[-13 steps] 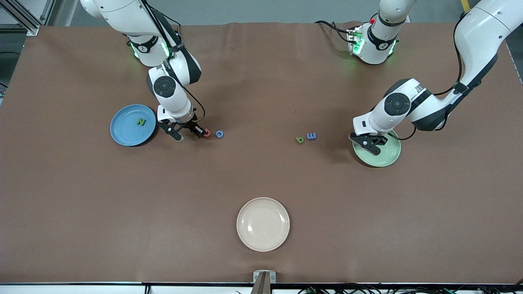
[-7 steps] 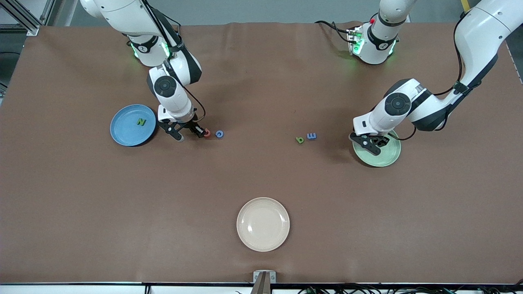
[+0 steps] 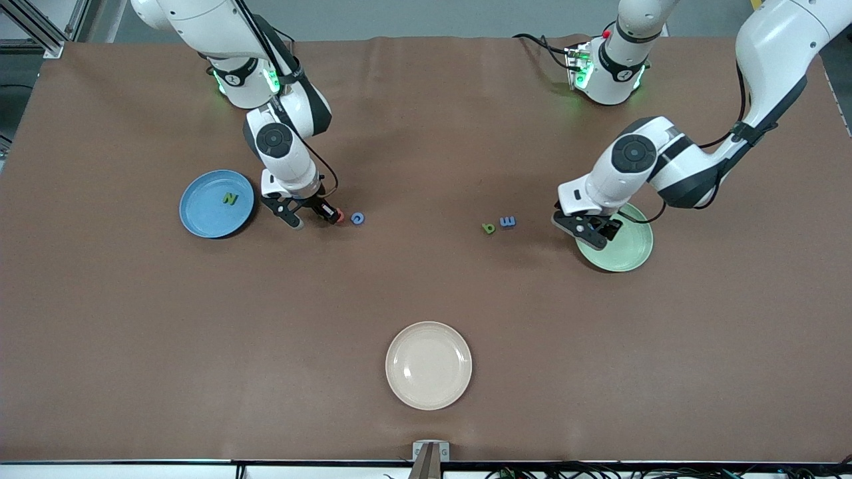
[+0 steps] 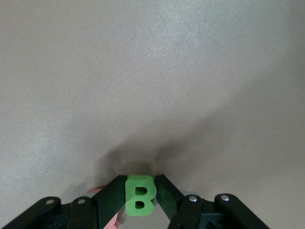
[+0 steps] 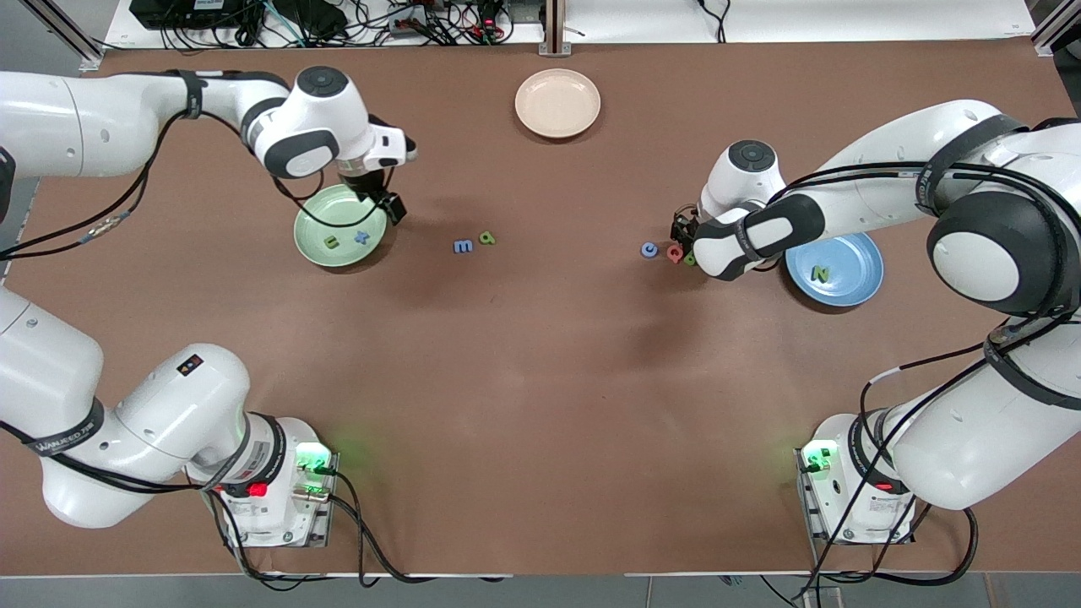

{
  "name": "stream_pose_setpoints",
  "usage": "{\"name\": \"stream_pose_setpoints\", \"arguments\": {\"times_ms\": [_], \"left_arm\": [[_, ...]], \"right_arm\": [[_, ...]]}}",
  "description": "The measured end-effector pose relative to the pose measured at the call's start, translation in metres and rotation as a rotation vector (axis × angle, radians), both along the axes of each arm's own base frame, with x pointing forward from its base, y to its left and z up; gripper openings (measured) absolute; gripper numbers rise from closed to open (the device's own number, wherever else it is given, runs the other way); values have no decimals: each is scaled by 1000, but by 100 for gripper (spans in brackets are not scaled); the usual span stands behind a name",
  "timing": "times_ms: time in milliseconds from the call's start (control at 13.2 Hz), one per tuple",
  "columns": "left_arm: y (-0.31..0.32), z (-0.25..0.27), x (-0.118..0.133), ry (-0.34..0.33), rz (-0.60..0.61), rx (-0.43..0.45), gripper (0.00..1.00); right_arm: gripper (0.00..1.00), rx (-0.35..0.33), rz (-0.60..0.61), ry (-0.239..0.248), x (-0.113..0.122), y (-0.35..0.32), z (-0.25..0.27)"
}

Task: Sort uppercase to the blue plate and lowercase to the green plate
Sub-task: 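Place B on blue plate with the right gripper while the left gripper reaches m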

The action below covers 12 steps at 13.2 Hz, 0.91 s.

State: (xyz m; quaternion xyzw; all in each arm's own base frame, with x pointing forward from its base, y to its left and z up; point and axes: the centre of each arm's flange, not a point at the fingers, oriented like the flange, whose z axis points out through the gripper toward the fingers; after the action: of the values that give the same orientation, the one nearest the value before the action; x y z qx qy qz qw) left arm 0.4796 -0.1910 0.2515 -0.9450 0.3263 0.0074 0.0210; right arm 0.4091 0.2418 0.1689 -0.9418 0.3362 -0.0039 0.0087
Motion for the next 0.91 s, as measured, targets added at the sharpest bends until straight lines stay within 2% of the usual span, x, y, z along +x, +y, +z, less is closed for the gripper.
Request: {"name": "stream_pose_setpoints", "arguments": {"times_ms": [152,380,608,912], "left_arm": [[-33,9,-5,-19,-91,-10,100],[-81,16,-13,-33,-308,-14,99],[-111,11,-20,-34,-429,-21,98],[-123,-17,-25,-18,-468,-62,100]], "right_arm": [[35,0,0,0,0,0,0],[35,-8,30,12,10,-17,0],[35,-26,65,72,37,-83,7],[35,-6,118,171,56,-165,58]]}}
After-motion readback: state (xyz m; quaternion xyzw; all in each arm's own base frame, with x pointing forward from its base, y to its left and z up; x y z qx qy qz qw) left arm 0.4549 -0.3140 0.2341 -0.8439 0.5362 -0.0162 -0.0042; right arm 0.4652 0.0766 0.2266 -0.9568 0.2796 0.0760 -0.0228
